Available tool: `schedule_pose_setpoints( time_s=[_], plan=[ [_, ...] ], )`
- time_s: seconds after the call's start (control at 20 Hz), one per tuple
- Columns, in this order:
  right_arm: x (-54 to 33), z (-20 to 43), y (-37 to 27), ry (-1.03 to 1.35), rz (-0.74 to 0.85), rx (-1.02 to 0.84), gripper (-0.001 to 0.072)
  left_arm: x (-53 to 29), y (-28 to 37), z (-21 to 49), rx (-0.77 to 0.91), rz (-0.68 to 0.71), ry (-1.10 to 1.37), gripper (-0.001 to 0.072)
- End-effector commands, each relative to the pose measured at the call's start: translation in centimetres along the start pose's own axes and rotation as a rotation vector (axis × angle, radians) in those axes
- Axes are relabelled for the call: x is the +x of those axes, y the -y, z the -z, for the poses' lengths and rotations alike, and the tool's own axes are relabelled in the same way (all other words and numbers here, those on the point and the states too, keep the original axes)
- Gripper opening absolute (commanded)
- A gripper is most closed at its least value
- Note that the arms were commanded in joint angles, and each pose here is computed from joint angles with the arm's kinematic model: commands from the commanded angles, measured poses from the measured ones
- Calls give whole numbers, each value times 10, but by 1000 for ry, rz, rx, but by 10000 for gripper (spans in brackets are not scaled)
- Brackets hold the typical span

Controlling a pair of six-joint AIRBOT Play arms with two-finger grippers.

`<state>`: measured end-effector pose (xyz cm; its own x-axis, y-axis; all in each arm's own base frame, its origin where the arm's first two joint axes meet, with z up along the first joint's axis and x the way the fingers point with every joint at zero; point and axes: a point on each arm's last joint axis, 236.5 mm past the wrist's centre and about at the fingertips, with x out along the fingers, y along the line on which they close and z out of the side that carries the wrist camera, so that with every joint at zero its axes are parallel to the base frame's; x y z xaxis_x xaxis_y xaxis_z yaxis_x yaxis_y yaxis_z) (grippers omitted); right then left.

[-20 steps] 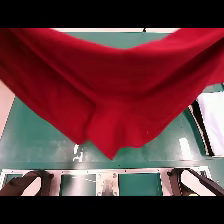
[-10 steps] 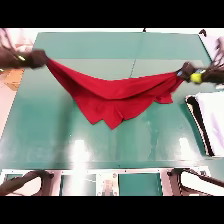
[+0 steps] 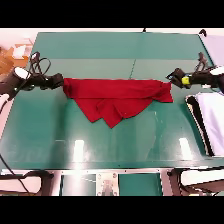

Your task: Fold the shirts.

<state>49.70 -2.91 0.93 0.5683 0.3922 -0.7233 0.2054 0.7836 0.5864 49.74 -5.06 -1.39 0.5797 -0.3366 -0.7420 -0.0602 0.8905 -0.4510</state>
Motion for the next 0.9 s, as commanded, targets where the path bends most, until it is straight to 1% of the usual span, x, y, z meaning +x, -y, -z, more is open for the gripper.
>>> schedule_pose_setpoints(
  time_s=[0.0, 0.15, 0.25, 0.35, 0.5, 0.65, 0.7, 0.75, 0.85],
  plan=[
    [-44, 26, -16, -122, -30, 8, 429, 8, -5, 10, -12, -2, -33, 28],
    [-36, 106, -23, -245, -25, 65, 429, 8, -3, 15, -14, 4, -54, 28],
    [-8, 179, -27, -370, -8, 105, 429, 8, -3, 16, -14, 6, -59, 28],
    [21, 227, -36, -431, -4, 115, 429, 8, -2, 19, -14, 9, -74, 28],
    [56, 259, -54, -453, -8, 116, 420, 7, -1, 25, -14, 15, -96, 28],
    [77, 276, -62, -475, -14, 163, 420, 7, 1, 30, -14, 21, -118, 28],
    [81, 279, -61, -478, -11, 168, 404, 7, 1, 30, -14, 21, -118, 28],
    [84, 278, -59, -468, -4, 169, 344, 7, 1, 30, -14, 21, -119, 28],
    [88, 268, -59, -427, -2, 167, 201, 7, 1, 30, -14, 21, -119, 28]
  ],
)
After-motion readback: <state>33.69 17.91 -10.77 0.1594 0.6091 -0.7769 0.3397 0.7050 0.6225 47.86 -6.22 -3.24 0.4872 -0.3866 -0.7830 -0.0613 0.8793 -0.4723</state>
